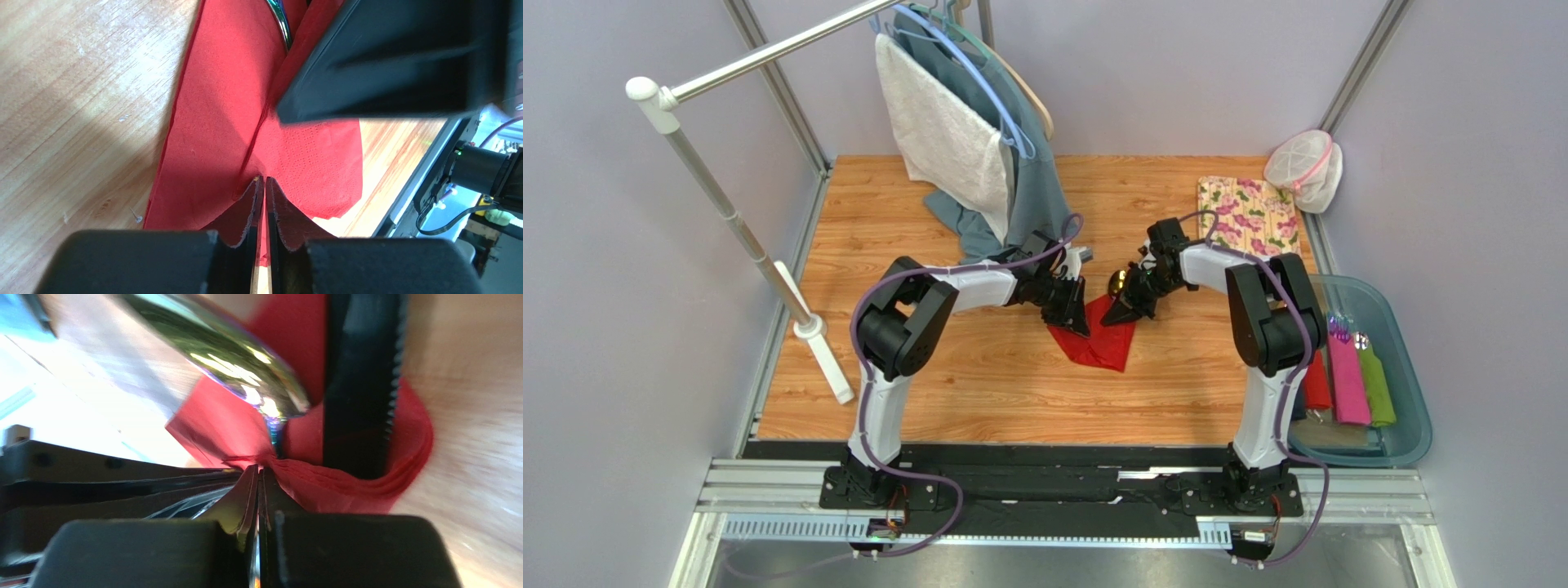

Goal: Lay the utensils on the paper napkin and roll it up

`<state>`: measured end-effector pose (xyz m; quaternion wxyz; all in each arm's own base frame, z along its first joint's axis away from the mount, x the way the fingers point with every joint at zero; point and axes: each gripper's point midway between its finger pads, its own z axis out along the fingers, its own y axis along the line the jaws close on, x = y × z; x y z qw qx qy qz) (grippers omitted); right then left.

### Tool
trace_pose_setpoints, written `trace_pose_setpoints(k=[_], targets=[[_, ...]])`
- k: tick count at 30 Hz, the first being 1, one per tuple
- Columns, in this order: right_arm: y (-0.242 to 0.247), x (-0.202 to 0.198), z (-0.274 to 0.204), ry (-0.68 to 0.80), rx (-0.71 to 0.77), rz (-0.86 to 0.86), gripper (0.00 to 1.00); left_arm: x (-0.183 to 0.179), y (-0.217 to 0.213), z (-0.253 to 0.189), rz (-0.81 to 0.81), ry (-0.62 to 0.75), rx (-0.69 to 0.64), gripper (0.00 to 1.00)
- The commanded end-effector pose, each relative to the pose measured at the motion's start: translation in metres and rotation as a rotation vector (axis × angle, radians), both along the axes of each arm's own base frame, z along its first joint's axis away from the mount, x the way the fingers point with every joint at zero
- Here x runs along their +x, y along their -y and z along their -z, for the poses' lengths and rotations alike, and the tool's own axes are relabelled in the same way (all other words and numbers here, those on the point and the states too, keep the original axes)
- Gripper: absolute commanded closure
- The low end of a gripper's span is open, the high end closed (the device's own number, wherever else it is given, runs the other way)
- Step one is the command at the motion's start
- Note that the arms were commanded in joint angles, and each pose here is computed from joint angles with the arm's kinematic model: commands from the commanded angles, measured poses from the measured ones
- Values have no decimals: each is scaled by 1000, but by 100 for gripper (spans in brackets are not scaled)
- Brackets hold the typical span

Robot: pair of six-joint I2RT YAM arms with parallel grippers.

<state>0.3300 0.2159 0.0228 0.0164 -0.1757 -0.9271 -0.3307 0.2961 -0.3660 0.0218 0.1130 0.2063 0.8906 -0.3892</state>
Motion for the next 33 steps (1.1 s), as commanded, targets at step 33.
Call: trace_pose_setpoints(k=[33], targets=[[8, 24, 1, 289, -302, -257, 100, 2, -7, 10, -21, -29, 60, 88]])
